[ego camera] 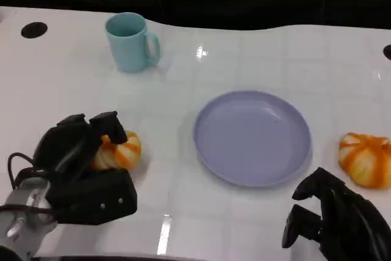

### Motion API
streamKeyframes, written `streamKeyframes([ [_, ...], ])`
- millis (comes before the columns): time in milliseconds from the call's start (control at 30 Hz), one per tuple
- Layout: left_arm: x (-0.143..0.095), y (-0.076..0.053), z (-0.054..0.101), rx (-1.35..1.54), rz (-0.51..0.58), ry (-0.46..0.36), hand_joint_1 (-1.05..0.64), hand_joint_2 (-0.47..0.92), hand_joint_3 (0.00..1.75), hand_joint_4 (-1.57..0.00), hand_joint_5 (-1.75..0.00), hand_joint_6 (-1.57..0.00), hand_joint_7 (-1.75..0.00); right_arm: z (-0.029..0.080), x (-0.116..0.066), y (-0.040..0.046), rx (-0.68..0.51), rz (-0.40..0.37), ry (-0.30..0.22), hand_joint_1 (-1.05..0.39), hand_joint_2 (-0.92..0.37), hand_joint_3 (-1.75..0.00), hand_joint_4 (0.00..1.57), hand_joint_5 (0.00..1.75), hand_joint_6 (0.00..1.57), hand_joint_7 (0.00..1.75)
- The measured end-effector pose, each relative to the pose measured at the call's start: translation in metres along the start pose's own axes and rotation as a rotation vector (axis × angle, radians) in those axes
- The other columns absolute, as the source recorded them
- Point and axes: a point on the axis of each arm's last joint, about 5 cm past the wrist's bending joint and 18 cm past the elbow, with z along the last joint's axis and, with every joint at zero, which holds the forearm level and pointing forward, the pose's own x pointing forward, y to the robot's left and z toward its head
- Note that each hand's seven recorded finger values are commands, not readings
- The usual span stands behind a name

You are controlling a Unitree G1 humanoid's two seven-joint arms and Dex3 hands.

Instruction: Grasp the bread from the table and place it into the plate.

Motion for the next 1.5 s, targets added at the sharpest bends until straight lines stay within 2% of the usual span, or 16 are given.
streamKeyframes([
  [133, 0.004, 0.006, 0.008, -0.006, 0.026, -0.043, -0.2, 0.63, 0.83, -0.82, -1.75, -0.62, -1.75, 0.0, 0.0, -0.0002, 0.0, -0.001, 0.002, -0.55, -0.92, -0.44, 0.71, 1.75, 0.41, 1.74],
  [200, 0.006, 0.008, 0.011, -0.01, 0.035, -0.06, -0.19, 0.61, 0.92, -0.82, -1.75, -0.63, -1.75, -0.001, 0.0, -0.0006, 0.002, -0.002, 0.006, -0.54, -0.92, -0.44, 0.71, 1.75, 0.41, 1.74],
  [500, 0.019, 0.017, 0.028, -0.039, 0.073, -0.142, -0.21, 0.64, 0.95, -0.83, -1.75, -0.65, -1.75, -0.002, 0.0, -0.0005, 0.002, -0.001, 0.008, -0.55, -0.92, -0.45, 0.7, 1.75, 0.41, 1.75],
  [667, 0.026, 0.019, 0.039, -0.064, 0.085, -0.187, -0.23, 0.61, 1.06, -0.88, -1.75, -0.68, -1.75, -0.002, 0.0, -0.0001, 0.004, -0.001, 0.008, -0.54, -0.92, -0.44, 0.69, 1.75, 0.41, 1.75],
  [1133, 0.04, 0.018, 0.068, -0.121, 0.067, -0.288, -0.23, 0.62, 1.19, -0.9, -1.75, -0.71, -1.75, -0.002, 0.0, 0.0009, 0.005, 0.009, 0.007, -0.54, -0.92, -0.44, 0.7, 1.75, 0.41, 1.73],
  [1500, 0.047, 0.012, 0.092, -0.123, 0.017, -0.376, -0.23, 0.55, 1.14, -0.91, -1.75, -0.7, -1.75, -0.003, -0.001, 0.0014, 0.007, 0.01, 0.013, -0.53, -0.92, -0.45, 0.69, 1.75, 0.43, 1.72],
])
